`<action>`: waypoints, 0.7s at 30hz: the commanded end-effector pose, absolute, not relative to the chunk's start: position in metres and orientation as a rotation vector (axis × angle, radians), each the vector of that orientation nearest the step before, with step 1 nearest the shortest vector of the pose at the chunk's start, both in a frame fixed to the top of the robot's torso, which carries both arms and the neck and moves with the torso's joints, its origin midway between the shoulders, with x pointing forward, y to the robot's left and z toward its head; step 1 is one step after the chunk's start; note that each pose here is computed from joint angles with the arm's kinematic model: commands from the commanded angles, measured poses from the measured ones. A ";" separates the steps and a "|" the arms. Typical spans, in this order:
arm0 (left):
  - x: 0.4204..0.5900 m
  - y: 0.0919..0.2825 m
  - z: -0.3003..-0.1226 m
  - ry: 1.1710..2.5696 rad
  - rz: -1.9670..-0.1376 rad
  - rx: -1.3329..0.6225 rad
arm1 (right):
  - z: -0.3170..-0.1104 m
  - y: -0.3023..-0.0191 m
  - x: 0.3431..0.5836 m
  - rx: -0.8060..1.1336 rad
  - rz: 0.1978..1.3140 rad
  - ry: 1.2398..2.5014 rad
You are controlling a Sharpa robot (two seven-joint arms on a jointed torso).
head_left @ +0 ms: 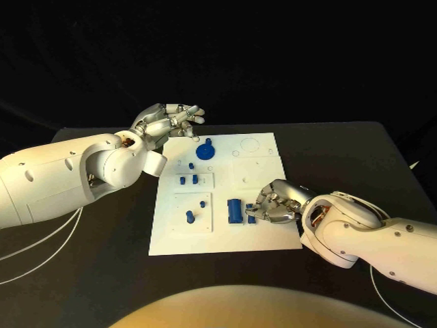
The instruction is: Assemble the parts on the task board
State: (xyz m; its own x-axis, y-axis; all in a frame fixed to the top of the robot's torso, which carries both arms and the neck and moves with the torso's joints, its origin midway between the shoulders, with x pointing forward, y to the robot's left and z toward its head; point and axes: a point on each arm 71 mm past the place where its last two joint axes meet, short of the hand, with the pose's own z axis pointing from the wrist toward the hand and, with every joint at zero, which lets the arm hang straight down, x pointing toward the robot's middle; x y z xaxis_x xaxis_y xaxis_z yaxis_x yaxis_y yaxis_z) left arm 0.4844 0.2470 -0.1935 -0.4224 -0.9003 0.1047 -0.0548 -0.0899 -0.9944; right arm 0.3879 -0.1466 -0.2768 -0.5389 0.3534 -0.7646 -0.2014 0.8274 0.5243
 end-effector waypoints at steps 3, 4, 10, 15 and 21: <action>0.484 0.245 -0.193 1.511 -1.613 -1.055 | -0.270 -0.146 0.387 0.052 0.766 1.927; 0.484 0.245 -0.193 1.511 -1.612 -1.055 | -0.270 -0.147 0.387 0.044 0.767 1.930; 0.484 0.244 -0.192 1.510 -1.615 -1.054 | -0.273 -0.150 0.382 0.005 0.764 1.958; 0.484 0.244 -0.192 1.510 -1.615 -1.054 | -0.275 -0.151 0.379 -0.011 0.754 1.975; 0.484 0.244 -0.192 1.511 -1.615 -1.054 | -0.277 -0.153 0.379 -0.010 0.742 1.982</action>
